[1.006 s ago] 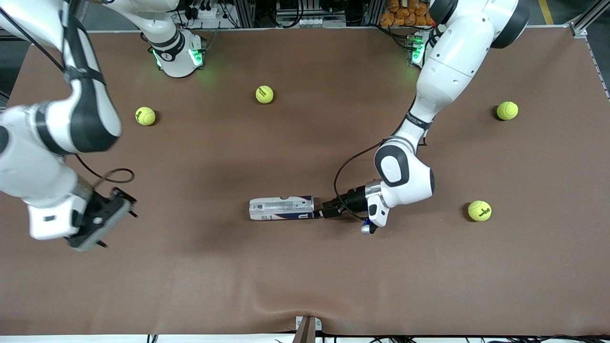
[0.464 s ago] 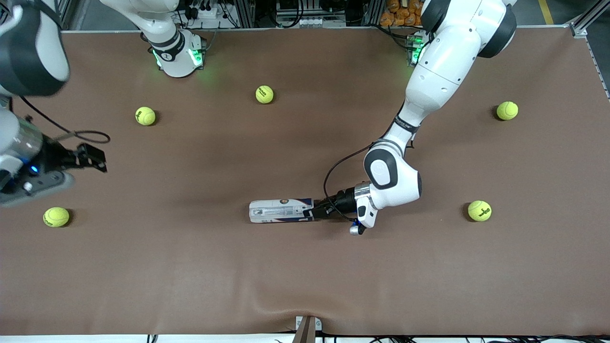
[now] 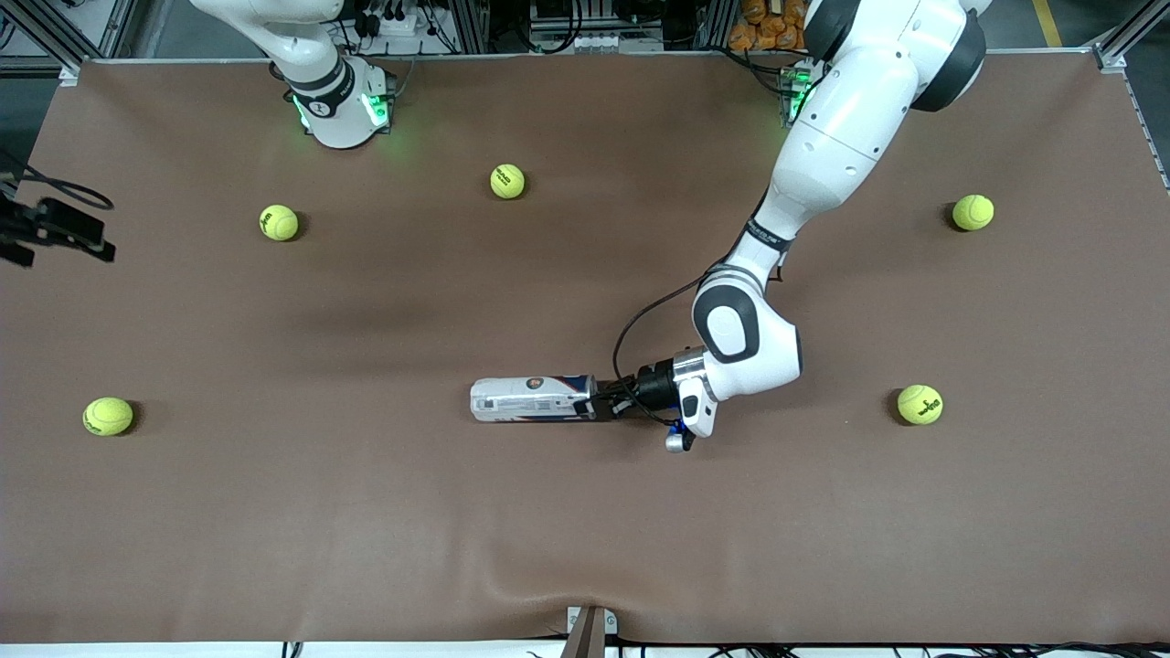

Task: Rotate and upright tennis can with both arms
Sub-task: 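Lift the can with the left gripper and rotate it upright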

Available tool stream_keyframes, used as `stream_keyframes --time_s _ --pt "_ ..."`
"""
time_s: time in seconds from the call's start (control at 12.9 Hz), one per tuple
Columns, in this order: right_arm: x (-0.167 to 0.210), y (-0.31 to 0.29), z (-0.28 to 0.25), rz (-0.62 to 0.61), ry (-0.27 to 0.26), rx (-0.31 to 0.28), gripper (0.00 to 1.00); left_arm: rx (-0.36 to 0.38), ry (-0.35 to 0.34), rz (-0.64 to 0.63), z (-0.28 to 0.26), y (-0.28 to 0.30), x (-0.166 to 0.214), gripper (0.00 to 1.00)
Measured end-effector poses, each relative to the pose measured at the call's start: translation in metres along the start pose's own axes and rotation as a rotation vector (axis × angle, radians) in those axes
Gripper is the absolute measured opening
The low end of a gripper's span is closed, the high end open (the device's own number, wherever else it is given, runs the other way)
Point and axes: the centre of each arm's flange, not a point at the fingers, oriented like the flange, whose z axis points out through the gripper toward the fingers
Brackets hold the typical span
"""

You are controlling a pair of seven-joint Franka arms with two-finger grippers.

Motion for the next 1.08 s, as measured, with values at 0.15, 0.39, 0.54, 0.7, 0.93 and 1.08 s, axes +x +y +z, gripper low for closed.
stream_keyframes --time_s 0.15,0.39,0.54,0.7,0.93,1.08 --pt "-0.008 -0.005 -0.002 0.077 -0.028 0.016 1.00 0.046 -0.001 0.074 -0.009 0.030 -0.011 0.06" --pt "-0.013 -0.015 -0.009 0.094 -0.020 0.019 1.00 0.183 0.048 0.129 -0.037 0.088 -0.036 0.06" --pt "-0.015 -0.015 -0.012 0.097 -0.012 0.020 1.00 0.293 0.102 0.200 -0.056 0.126 -0.059 0.06" --pt "-0.015 -0.013 -0.013 0.099 -0.008 0.020 1.00 0.450 0.128 0.284 -0.070 0.148 -0.084 0.06" --pt "-0.014 -0.012 -0.015 0.102 0.002 0.020 1.00 0.720 0.204 0.417 -0.092 0.165 -0.115 0.06" --pt "-0.014 -0.011 -0.015 0.103 0.004 0.017 1.00 0.869 0.235 0.495 -0.101 0.171 -0.139 0.06"
